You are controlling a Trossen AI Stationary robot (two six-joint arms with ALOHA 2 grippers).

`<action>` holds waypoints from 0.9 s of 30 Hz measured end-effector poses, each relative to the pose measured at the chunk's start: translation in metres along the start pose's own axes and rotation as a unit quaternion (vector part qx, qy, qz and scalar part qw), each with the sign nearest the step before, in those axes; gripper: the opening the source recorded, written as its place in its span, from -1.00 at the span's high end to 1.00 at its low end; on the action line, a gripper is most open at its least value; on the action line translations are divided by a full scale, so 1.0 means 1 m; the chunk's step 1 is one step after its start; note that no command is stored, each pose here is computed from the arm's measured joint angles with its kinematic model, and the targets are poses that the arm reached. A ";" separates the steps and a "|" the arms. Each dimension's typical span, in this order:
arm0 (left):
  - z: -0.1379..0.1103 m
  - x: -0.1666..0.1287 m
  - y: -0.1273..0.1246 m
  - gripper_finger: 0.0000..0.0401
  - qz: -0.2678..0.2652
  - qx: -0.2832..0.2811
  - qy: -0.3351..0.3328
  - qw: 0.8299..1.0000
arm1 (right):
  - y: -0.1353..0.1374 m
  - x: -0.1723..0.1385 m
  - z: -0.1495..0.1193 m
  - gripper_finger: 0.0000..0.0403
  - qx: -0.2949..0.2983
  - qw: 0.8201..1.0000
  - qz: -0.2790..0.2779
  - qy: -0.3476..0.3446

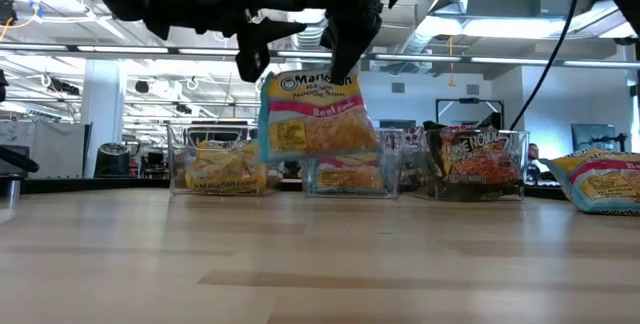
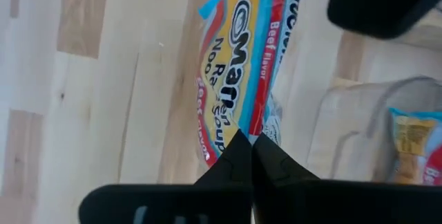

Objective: Sort Maruchan noodles
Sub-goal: Put the blue noodle pack into the center transparent bin

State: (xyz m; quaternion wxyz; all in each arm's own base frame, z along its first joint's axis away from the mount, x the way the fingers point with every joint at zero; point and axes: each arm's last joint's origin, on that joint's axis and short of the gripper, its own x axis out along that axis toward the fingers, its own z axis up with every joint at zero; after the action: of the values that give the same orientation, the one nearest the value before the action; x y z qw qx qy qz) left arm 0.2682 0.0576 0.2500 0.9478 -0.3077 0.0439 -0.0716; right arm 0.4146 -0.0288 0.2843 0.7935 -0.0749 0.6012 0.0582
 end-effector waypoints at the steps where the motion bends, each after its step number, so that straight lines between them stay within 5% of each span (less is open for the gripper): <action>1: 0.003 -0.001 0.001 0.50 0.000 -0.005 -0.004 1.000 | -0.003 -0.003 -0.001 0.98 0.000 1.000 -0.001 0.002; 19: 0.080 -0.010 -0.002 0.50 -0.011 0.077 -0.103 0.992 | -0.089 -0.072 -0.050 0.98 0.053 0.997 -0.052 -0.029; 27: 0.087 -0.011 -0.004 0.50 -0.010 0.080 -0.107 0.991 | -0.131 -0.078 -0.071 0.98 0.093 0.991 -0.080 -0.047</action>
State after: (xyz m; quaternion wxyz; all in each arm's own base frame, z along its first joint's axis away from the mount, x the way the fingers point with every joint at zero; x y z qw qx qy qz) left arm 0.2681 0.1068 0.3231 0.9679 -0.2368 -0.0664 -0.0514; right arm 0.3501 -0.1714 0.3467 0.8262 -0.0454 0.5585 -0.0580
